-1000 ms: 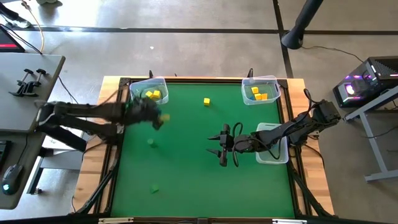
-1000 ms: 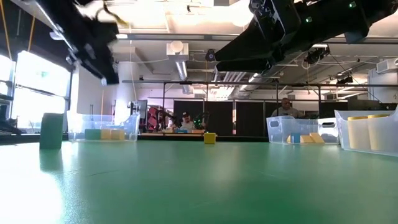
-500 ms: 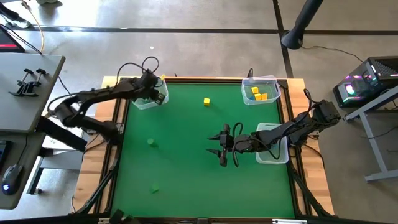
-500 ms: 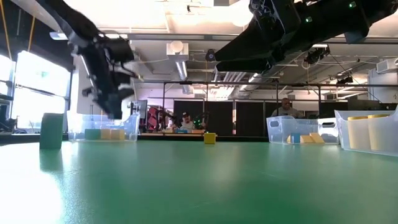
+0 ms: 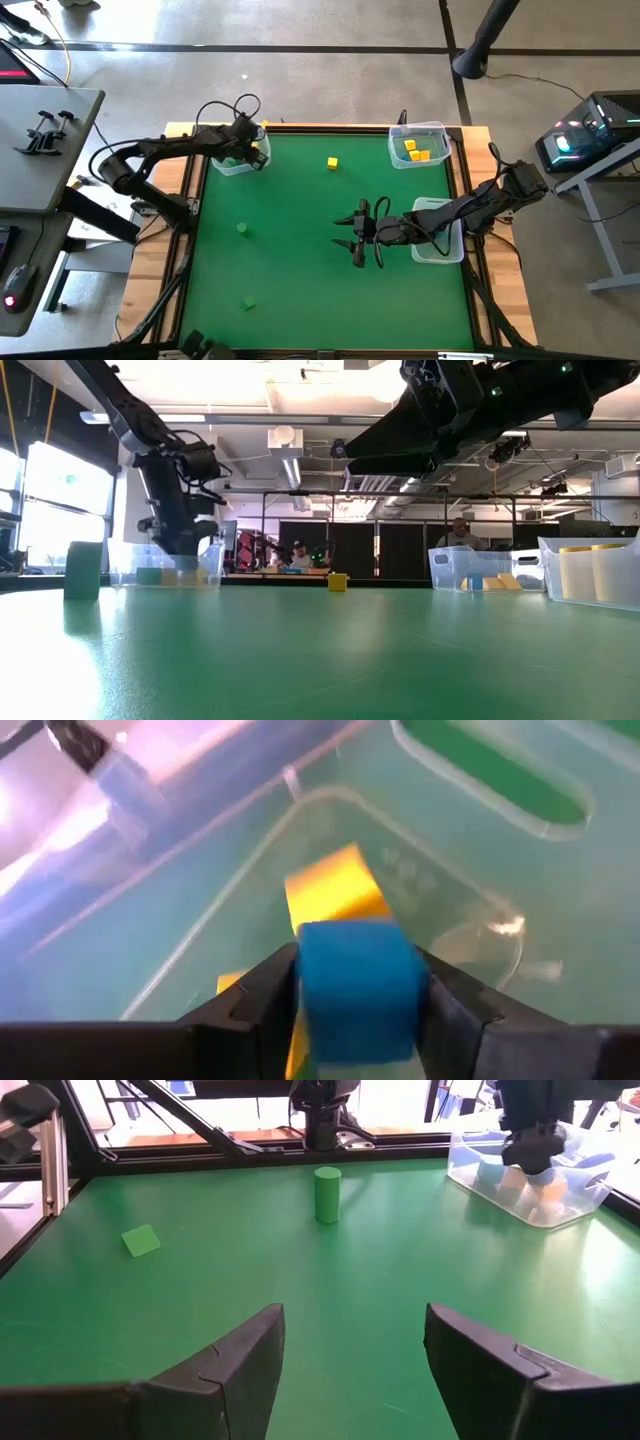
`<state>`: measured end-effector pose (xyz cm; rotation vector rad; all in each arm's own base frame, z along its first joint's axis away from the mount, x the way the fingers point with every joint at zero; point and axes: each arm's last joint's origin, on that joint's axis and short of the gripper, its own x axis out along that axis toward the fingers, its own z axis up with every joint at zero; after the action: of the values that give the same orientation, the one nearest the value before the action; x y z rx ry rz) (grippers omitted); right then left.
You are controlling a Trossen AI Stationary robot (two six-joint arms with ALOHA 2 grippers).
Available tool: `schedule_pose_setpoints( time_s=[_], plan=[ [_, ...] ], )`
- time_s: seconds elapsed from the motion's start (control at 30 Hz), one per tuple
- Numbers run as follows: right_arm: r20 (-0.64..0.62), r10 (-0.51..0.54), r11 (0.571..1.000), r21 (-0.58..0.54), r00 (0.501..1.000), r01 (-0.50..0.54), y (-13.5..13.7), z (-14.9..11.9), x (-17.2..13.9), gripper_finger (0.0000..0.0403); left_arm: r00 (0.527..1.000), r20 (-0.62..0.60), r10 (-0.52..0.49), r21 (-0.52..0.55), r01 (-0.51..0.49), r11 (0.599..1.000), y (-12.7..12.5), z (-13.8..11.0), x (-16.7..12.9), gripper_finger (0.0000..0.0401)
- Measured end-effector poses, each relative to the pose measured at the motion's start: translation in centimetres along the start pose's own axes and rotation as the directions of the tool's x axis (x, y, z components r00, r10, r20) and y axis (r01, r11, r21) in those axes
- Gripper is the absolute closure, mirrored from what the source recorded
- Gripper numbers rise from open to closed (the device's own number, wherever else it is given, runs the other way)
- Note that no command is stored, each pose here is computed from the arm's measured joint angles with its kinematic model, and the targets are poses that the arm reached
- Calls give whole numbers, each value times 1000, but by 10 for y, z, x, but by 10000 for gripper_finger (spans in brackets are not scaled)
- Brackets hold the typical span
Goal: Sort blocks by size
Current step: Put the blue cube block into the top left transparent bin, then put the yellow cube block into the top left transparent bin
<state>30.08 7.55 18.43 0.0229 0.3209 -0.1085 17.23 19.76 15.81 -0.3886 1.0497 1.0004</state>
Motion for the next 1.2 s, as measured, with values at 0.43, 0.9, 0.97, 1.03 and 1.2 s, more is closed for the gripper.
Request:
schedule_pose_setpoints(
  time_s=[0.43,0.9,0.97,1.03,1.2],
  plan=[
    [0,0,1000,0,1000,0,0,0,0,171,990,135,-37,-14,39,999,7,3,-47,200],
    [-146,-71,997,-49,987,65,-14,-15,4,171,786,360,-502,211,456,865,-67,-38,-102,205],
    [-164,-104,994,-48,981,98,-22,-19,9,171,735,375,-566,244,510,825,-83,-53,-102,206],
    [-168,-125,992,-50,978,118,-33,-23,18,171,681,391,-619,279,554,785,-97,-68,-101,206],
    [-179,-267,964,-66,947,259,-85,-37,42,171,572,423,-703,372,597,710,-122,-99,-107,206]
  ],
)
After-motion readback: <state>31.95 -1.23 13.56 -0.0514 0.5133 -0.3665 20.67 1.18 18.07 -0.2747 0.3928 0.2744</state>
